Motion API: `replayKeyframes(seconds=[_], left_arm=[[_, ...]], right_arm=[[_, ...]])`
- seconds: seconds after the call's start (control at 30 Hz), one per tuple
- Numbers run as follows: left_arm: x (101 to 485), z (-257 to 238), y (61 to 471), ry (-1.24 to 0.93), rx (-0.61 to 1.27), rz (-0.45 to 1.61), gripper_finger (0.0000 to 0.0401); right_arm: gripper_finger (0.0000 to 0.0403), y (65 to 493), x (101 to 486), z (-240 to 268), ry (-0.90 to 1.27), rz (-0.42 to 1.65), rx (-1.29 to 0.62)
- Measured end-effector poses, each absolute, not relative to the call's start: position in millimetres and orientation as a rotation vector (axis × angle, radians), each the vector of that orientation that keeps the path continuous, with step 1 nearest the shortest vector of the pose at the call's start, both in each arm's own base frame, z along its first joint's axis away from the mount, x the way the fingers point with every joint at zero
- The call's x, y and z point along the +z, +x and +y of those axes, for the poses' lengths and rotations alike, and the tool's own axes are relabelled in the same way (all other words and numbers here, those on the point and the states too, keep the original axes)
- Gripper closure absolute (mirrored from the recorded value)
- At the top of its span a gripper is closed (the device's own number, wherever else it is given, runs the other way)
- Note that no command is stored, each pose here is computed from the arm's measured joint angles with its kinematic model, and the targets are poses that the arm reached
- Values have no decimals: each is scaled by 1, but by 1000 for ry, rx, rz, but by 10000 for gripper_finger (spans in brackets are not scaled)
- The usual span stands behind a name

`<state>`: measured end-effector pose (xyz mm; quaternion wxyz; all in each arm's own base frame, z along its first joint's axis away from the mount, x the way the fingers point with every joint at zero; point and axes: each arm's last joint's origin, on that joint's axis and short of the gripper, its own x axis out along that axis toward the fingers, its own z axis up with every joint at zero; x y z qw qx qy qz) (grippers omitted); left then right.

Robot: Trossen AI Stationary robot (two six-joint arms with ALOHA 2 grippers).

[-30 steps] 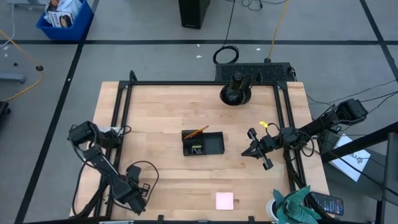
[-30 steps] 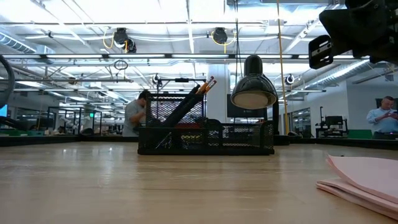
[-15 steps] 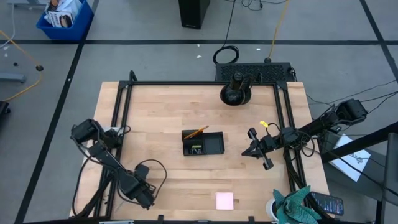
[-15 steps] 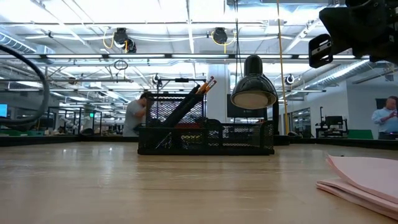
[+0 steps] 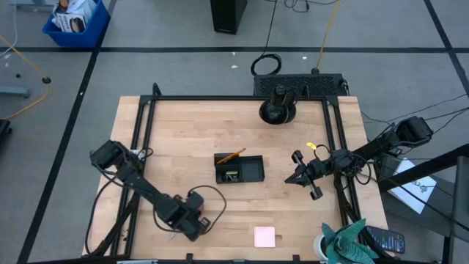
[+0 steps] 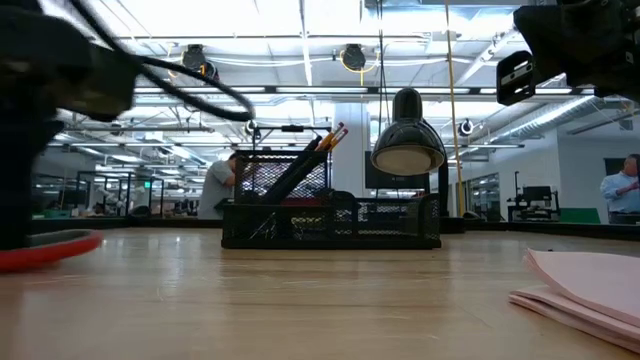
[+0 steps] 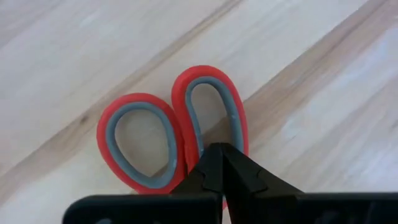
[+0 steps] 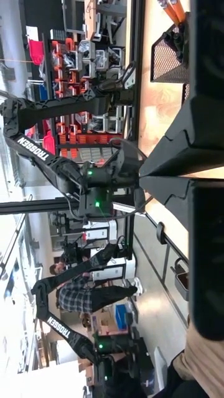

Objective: Pick and place office supplies into organizer
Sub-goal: Put the red scissors into the black desk organizer

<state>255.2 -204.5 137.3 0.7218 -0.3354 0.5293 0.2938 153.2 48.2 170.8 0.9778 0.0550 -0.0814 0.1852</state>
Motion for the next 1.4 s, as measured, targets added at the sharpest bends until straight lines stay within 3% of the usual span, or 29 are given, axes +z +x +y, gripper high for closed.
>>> replayKeyframes(seconds=[0.63, 1.13, 1.4], left_arm=[[138, -226, 260, -716, 347, 1220, 382], [140, -229, 266, -709, 242, 1209, 390], [150, -230, 275, -656, 71, 1288, 397]], right_arm=[[399, 153, 171, 48, 128, -159, 379], [399, 152, 175, 48, 111, -204, 379], [399, 152, 175, 48, 112, -206, 379]])
